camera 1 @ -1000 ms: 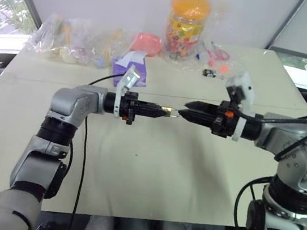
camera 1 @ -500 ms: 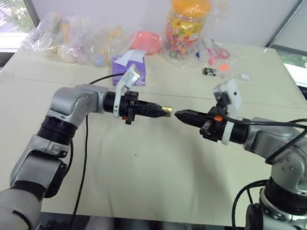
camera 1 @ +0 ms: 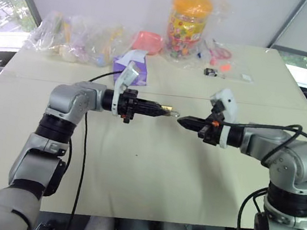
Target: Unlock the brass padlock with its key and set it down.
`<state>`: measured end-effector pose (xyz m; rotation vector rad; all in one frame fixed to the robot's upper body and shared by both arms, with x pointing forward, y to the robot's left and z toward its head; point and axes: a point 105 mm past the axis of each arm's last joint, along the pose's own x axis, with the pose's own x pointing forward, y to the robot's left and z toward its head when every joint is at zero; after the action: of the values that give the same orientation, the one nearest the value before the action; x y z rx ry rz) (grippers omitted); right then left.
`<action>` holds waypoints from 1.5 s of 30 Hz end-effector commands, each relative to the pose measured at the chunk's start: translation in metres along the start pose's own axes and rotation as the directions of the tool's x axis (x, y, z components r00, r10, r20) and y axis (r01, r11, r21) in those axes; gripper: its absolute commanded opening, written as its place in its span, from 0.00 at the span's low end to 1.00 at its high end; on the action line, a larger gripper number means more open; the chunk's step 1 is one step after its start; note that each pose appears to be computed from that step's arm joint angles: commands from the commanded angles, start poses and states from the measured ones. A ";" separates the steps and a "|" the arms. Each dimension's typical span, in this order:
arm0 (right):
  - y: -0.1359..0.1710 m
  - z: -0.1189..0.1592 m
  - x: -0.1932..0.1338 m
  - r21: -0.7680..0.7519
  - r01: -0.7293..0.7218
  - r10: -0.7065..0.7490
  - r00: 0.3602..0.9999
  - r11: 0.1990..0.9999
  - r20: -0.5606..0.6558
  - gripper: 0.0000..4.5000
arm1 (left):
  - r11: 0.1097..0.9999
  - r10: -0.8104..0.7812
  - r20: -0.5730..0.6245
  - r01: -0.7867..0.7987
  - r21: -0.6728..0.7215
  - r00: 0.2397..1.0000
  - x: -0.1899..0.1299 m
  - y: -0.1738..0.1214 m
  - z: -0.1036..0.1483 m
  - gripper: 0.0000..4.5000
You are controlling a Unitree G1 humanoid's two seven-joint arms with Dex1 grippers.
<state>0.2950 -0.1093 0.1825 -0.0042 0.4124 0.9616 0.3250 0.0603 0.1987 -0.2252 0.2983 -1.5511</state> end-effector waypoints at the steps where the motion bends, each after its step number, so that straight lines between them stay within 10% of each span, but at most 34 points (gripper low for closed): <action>1: 0.017 0.011 -0.006 -0.060 -0.051 0.054 0.998 0.997 0.043 0.02 | 0.999 -0.012 0.018 0.011 0.052 1.000 0.001 -0.004 0.013 0.00; 23: 0.017 0.049 -0.015 -0.127 -0.025 0.043 0.990 0.992 0.138 0.02 | 0.997 -0.070 -0.013 0.071 0.032 0.997 0.005 -0.015 0.006 0.00; 45: 0.023 -0.020 -0.027 -0.007 0.013 -0.013 1.000 1.000 0.002 0.02 | 0.999 -0.042 -0.011 0.043 0.023 0.999 0.013 -0.006 -0.002 0.00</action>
<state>0.2583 -0.1139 0.1678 0.0056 0.4555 0.9745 0.3199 0.0504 0.1946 -0.2290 0.3105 -1.5867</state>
